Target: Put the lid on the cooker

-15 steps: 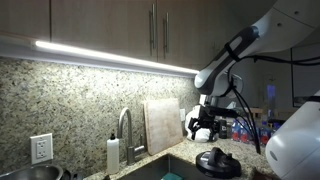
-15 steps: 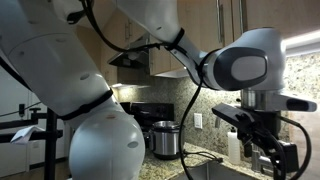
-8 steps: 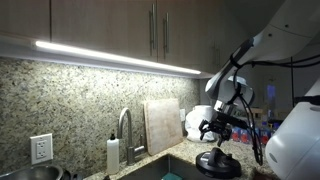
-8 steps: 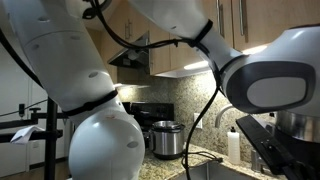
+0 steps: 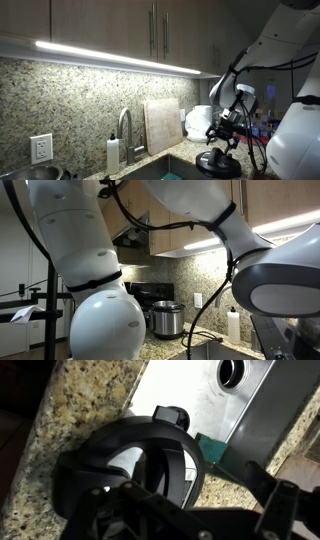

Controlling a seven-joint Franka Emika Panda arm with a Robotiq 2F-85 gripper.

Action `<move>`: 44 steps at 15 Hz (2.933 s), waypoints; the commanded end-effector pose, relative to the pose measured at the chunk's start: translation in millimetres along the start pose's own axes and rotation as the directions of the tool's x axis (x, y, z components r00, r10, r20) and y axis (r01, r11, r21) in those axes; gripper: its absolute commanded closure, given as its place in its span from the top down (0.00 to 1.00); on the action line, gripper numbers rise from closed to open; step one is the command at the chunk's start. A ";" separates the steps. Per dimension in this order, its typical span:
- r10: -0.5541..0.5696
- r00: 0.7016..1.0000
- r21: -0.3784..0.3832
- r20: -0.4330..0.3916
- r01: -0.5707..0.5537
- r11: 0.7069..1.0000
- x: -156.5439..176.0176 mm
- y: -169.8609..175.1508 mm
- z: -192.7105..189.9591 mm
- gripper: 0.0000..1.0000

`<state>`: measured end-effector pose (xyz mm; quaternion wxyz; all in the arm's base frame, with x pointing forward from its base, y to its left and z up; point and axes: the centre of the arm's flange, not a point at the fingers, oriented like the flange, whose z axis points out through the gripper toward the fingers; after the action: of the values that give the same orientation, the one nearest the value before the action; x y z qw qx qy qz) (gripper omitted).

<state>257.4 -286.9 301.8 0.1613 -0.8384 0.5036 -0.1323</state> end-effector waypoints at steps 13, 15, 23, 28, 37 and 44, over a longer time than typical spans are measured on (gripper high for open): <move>-0.035 0.992 0.018 -0.120 0.038 0.999 25.4 15.1 24.1 1.00; -0.058 0.989 0.039 -0.133 0.064 0.997 30.4 13.5 32.3 1.00; -0.037 0.994 0.044 -0.106 0.042 0.998 54.8 29.9 50.0 1.00; -0.024 0.990 0.099 -0.137 0.038 0.994 62.0 30.9 69.1 1.00; 0.038 0.993 0.208 -0.114 -0.013 0.978 82.5 25.3 103.6 1.00; 0.057 0.990 0.271 -0.131 -0.020 0.962 103.4 27.6 128.1 0.46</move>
<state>313.3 -350.3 215.7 0.2220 -0.7993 0.5090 -0.2296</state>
